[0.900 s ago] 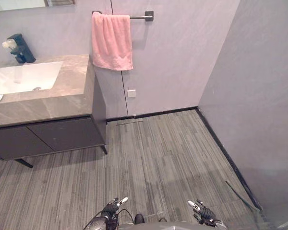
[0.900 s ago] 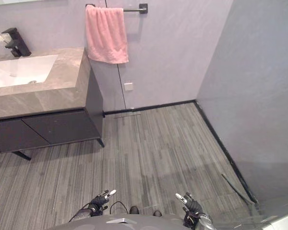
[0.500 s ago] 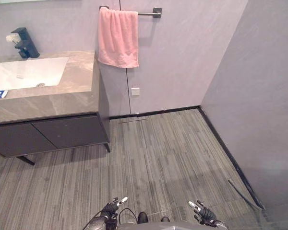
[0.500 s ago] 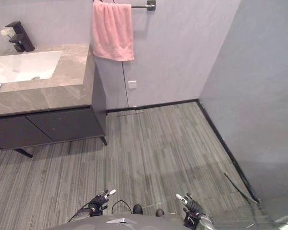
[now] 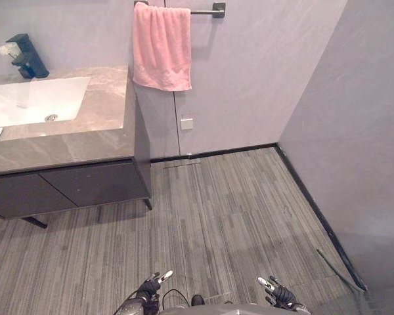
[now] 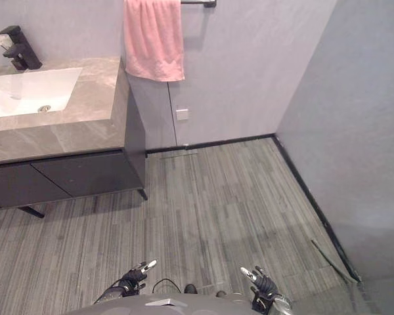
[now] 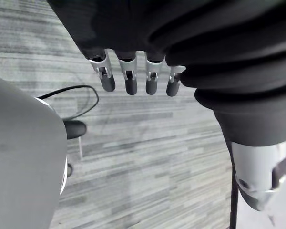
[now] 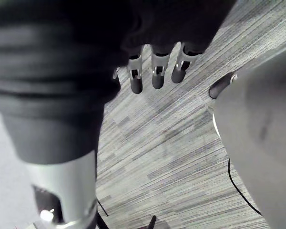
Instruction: Organize washtable
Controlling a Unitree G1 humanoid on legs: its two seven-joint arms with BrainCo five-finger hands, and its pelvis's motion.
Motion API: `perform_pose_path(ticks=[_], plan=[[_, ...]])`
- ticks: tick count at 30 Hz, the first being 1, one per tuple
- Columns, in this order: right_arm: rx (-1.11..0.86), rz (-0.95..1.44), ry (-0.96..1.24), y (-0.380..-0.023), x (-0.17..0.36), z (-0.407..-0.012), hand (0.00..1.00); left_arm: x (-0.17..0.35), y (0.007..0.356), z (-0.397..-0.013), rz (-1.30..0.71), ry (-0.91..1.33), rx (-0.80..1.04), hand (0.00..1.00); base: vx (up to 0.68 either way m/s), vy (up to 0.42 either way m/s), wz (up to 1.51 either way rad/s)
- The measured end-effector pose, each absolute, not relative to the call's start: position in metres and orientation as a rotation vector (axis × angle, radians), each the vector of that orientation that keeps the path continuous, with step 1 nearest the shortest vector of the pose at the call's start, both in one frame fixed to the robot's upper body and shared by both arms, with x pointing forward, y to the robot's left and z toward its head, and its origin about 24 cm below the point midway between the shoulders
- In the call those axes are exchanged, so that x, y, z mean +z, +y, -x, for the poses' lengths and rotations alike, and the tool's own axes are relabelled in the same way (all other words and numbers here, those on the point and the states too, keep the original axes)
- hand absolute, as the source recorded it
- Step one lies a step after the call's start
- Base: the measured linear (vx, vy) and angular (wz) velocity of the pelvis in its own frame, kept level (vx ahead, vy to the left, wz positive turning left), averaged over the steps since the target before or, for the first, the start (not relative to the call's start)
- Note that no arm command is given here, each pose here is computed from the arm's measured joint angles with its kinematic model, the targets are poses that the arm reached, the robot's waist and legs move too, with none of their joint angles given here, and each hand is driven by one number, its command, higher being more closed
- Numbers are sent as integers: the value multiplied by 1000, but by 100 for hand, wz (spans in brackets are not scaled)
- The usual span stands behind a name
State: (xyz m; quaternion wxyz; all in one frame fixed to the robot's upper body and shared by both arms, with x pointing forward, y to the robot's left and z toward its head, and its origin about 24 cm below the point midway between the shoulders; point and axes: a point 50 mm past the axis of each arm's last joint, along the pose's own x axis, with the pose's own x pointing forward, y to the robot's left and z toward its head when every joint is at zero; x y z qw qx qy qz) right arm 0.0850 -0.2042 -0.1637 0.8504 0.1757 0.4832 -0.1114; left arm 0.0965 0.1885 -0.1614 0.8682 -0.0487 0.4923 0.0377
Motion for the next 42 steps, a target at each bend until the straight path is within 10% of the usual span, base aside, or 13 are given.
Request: perform_pose_path(ticks=[42], plan=[[-277,-386,931,-223,-154,-101,0,-161,194,-93,245,1003,273,0,80,-49,11]])
